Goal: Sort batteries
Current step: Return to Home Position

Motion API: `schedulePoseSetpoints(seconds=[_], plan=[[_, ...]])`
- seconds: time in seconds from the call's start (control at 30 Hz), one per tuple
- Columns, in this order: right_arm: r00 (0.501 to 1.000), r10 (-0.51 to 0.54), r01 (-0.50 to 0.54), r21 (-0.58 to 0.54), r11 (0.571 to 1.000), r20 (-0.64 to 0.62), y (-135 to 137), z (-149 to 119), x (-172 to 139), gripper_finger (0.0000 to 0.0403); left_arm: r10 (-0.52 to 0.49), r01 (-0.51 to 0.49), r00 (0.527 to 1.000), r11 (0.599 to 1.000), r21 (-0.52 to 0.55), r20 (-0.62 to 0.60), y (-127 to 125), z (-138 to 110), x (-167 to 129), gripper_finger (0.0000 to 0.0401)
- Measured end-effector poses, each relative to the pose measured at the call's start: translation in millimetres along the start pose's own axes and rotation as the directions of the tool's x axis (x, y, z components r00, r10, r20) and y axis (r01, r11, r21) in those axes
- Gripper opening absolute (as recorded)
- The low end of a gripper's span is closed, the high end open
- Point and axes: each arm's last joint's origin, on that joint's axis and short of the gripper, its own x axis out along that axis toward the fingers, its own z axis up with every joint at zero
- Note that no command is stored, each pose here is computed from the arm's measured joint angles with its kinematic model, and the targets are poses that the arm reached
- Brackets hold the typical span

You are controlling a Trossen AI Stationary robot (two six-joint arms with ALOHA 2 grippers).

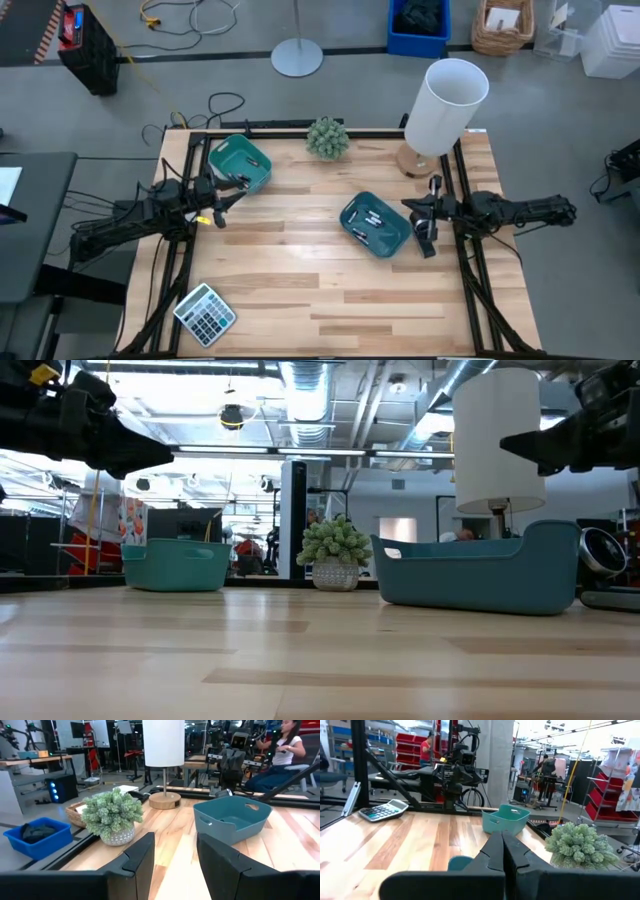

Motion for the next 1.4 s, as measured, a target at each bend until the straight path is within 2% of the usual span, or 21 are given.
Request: schedulePoseSetpoints(seconds=[0.43,0.73,0.97,1.3,1.4], plan=[[0.999,0.021,-0.021,0.023,1.0,-0.029,2.1,-3.0,-0.4,0.0004,-0.031,0.031,1.0,0.999,-0.016,-0.001,-1.4,-1.3,0.4,0.0142],[0.999,0.024,-0.022,0.064,0.998,-0.031,2.2,-3.4,-0.4,0.0008,-0.079,0.082,0.994,0.996,-0.043,0.074,-7.6,-22.7,8.6,0.0141],[0.999,0.026,-0.023,0.072,0.997,-0.04,2.5,-4.2,0.1,0.0009,-0.111,0.111,0.992,0.994,-0.007,0.056,-11.5,-24.4,8.3,0.0141],[0.996,0.032,-0.027,0.06,0.998,-0.08,3.8,-7.7,2.4,0.0009,-0.098,0.099,0.994,0.995,-0.016,0.039,-12.0,-26.4,8.5,0.0141],[0.996,0.033,-0.028,0.057,0.998,-0.084,3.9,-8.0,2.5,0.0009,-0.145,0.146,0.989,0.989,-0.007,0.031,-13.4,-27.4,8.4,0.0141]])
